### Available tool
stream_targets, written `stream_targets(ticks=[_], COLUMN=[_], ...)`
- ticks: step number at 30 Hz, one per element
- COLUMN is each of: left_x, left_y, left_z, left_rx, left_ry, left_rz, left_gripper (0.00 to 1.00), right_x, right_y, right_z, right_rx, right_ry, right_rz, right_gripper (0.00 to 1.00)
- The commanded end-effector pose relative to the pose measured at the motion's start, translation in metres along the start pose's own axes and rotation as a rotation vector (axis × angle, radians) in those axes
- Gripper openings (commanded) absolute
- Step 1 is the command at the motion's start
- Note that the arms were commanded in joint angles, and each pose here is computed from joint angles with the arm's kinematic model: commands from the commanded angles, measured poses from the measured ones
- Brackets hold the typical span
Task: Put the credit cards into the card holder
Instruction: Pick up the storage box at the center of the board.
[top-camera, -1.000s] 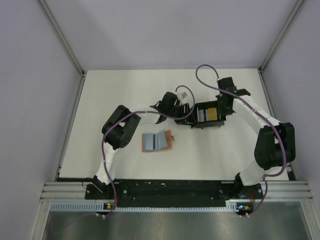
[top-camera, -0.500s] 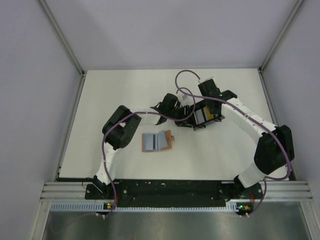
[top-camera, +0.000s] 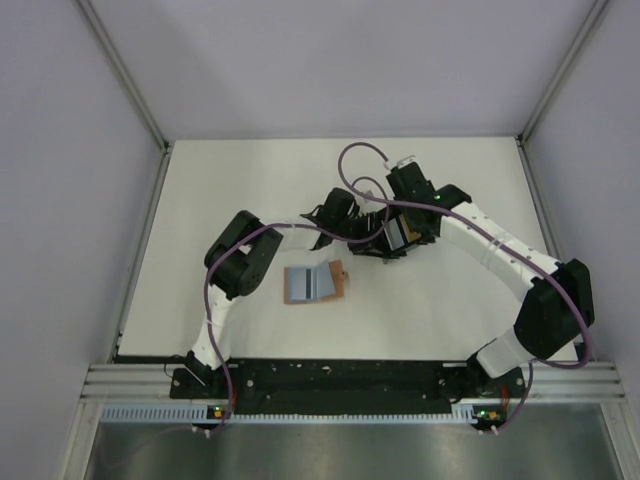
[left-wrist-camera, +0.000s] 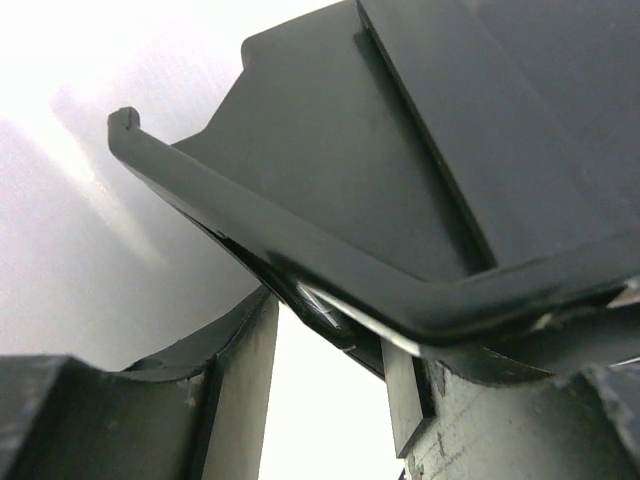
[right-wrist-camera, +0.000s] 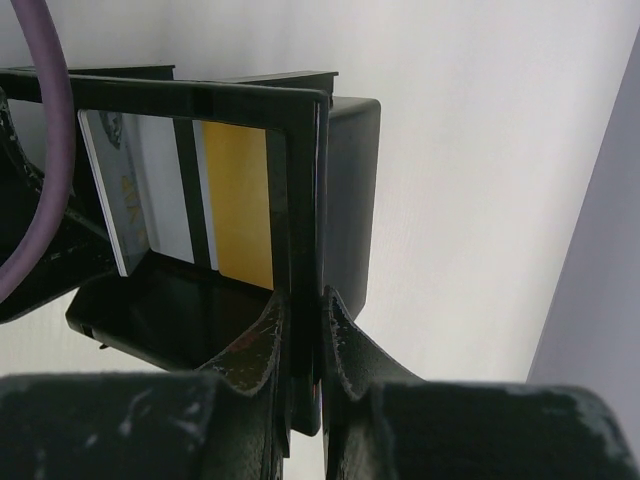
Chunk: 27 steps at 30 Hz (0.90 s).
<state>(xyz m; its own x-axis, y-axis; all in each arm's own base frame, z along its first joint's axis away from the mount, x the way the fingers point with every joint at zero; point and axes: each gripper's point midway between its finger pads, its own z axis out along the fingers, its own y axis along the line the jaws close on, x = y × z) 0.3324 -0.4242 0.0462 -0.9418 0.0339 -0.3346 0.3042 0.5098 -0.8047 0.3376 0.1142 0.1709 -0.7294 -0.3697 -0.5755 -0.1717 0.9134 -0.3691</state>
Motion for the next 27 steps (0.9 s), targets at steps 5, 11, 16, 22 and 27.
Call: stream_targets(ticks=[5, 11, 16, 22, 27], left_x=[-0.025, -0.027, -0.015, -0.01, -0.011], left_y=[-0.063, -0.084, -0.077, -0.081, -0.067], left_z=[-0.007, -0.016, -0.01, -0.013, -0.026], left_rx=[0.229, 0.281, 0.24, 0.105, 0.047], left_ry=[-0.062, -0.065, -0.032, -0.026, -0.052], left_rz=[0.065, 0.142, 0.153, 0.28, 0.206], left_gripper=[0.51, 0.53, 0.54, 0.54, 0.54], right_x=[-0.029, -0.017, -0.013, -0.01, 0.015], right_y=[0.034, 0.037, 0.041, 0.041, 0.031], right_z=[-0.018, -0.009, -0.008, -0.005, 0.009], right_rx=[-0.148, -0.131, -0.16, -0.234, -0.312], right_ry=[-0.121, -0.085, -0.086, -0.087, -0.039], right_rz=[0.115, 0.123, 0.138, 0.145, 0.155], right_gripper=[0.0, 0.0, 0.0, 0.0, 0.0])
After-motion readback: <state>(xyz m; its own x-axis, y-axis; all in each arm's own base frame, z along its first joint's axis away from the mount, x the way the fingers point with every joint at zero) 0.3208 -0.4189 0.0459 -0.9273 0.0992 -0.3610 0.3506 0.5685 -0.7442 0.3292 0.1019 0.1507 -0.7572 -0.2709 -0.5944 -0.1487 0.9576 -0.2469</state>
